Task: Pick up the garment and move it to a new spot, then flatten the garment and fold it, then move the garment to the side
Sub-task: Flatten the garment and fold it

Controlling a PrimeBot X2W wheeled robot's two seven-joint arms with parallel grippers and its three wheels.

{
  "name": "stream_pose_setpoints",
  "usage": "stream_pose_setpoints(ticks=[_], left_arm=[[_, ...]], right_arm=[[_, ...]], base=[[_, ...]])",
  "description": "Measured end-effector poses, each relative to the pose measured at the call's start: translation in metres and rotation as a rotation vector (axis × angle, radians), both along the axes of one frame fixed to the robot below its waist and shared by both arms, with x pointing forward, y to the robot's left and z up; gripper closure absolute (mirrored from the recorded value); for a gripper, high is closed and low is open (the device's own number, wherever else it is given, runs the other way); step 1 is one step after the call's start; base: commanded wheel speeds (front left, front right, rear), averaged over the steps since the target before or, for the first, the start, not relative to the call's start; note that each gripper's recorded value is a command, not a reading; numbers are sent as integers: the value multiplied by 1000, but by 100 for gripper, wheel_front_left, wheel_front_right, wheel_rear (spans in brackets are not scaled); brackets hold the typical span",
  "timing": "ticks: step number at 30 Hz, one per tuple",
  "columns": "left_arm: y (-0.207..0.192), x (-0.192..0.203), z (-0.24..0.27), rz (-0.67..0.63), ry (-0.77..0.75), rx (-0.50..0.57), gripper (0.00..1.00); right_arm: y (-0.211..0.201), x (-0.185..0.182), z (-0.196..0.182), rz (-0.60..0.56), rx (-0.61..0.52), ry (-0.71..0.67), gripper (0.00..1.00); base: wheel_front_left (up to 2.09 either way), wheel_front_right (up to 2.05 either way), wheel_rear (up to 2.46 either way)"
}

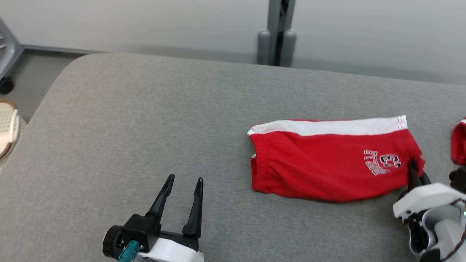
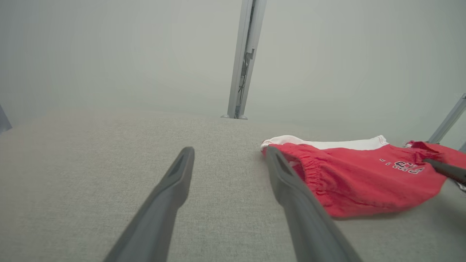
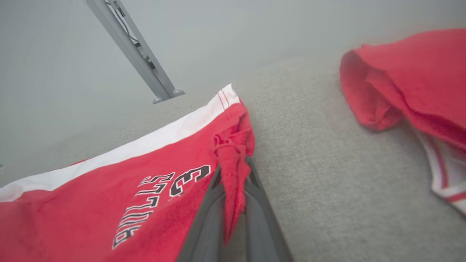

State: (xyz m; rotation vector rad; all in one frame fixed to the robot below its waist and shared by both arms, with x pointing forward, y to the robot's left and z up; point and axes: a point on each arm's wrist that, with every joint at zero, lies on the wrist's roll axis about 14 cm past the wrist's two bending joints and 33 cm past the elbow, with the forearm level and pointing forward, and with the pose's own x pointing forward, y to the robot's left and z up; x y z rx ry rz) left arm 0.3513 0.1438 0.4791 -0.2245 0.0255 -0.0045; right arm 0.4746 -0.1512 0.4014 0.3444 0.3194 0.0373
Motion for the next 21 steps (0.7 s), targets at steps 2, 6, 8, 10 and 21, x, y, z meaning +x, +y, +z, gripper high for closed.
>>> stream_pose_setpoints(ticks=[2, 6, 8, 10, 21], left_arm=[[-6, 0, 2, -20, -7, -3, 0], [-24, 0, 6, -74, -24, -7, 0], [-32, 1, 13, -99, -44, -9, 0], [-37, 0, 15, -115, -51, -9, 0], [-44, -8, 19, -139, -64, -11, 0]], right_arm=[[-11, -16, -1, -34, 9, -2, 100], [-36, -50, -4, -107, 15, 0, 100], [-50, -65, -4, -141, 9, 2, 100], [-58, -72, -3, -158, 1, 4, 100], [-61, -74, 15, -151, -15, -42, 100]], base=[[0, 0, 0], [0, 0, 0], [0, 0, 0], [0, 0, 0], [0, 0, 0]])
